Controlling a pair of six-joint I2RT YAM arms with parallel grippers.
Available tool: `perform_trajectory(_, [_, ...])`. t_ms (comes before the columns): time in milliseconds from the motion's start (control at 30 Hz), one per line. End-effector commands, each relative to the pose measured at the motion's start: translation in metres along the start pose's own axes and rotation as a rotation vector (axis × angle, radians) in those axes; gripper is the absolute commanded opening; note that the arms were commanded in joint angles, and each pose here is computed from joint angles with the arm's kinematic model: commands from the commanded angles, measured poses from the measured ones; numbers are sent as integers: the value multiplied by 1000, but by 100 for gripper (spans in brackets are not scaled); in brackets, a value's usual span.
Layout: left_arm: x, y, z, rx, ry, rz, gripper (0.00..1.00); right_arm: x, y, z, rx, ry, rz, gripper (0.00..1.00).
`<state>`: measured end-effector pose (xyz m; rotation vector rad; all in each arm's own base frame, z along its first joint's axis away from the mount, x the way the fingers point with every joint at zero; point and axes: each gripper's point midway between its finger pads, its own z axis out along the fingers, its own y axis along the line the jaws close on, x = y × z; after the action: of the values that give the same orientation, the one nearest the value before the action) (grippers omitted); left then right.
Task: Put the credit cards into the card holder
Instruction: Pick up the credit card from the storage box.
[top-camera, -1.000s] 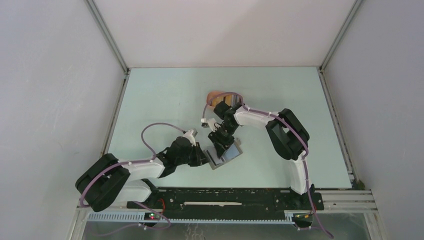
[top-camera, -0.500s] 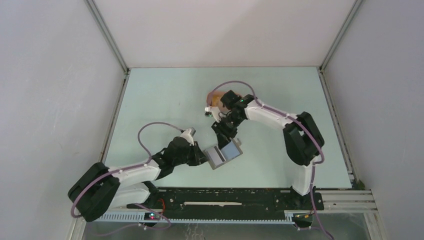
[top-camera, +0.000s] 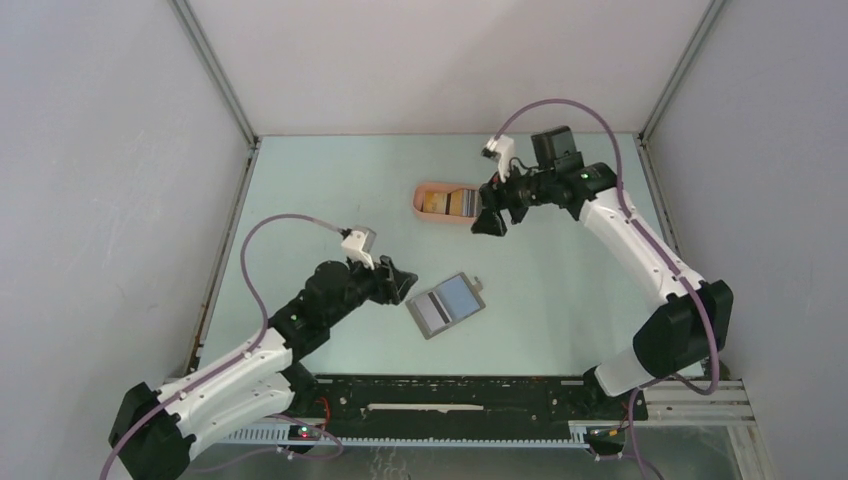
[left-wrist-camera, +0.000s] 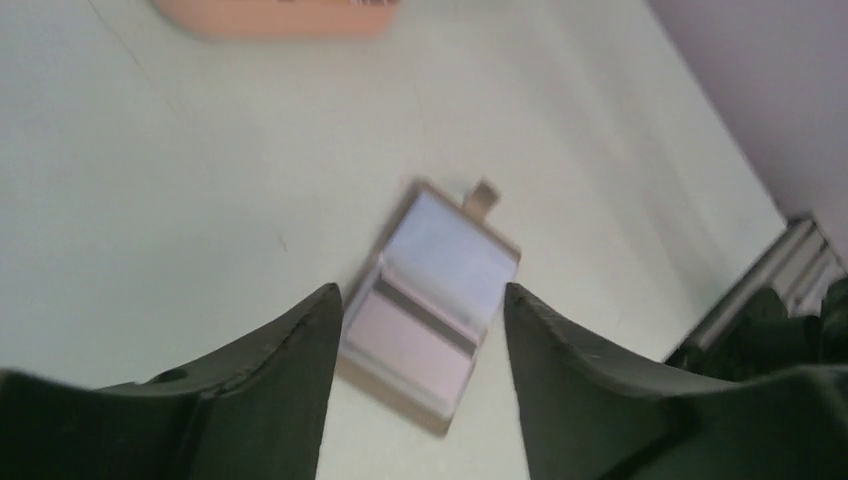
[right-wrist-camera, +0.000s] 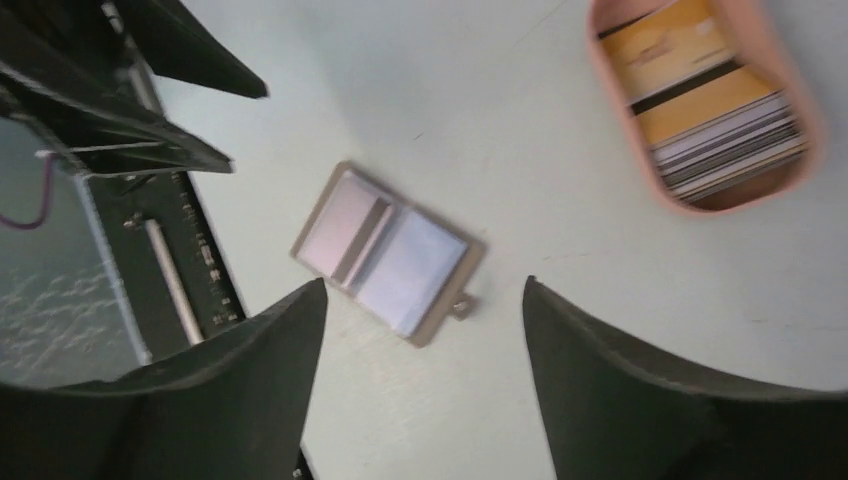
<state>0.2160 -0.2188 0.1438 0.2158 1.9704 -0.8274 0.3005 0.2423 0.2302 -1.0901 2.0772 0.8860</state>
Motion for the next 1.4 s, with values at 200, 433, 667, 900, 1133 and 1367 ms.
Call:
perform_trajectory(200, [-136,-9,11,-110,-424,269,100,-83,-55,-4,-10,-174,155,92])
perform_trajectory(433, [-196,-15,31,-121,-550,315,100,-74,-114,34,180,-153,410,89])
perform_trajectory(667, [-282,-10,42,-127,-687,294,100,-47,-148,73,324,-76,574,88])
perform_trajectory(900, [-268,10,85,-93,-595,293,99,-33,-174,103,356,-25,655,85])
perform_trajectory(1133, [-215,29,111,-60,-473,320,98,-8,-189,122,429,45,709,78])
perform_trajectory(1367, [-194,40,142,-50,-361,315,93,5,-202,127,514,64,735,79])
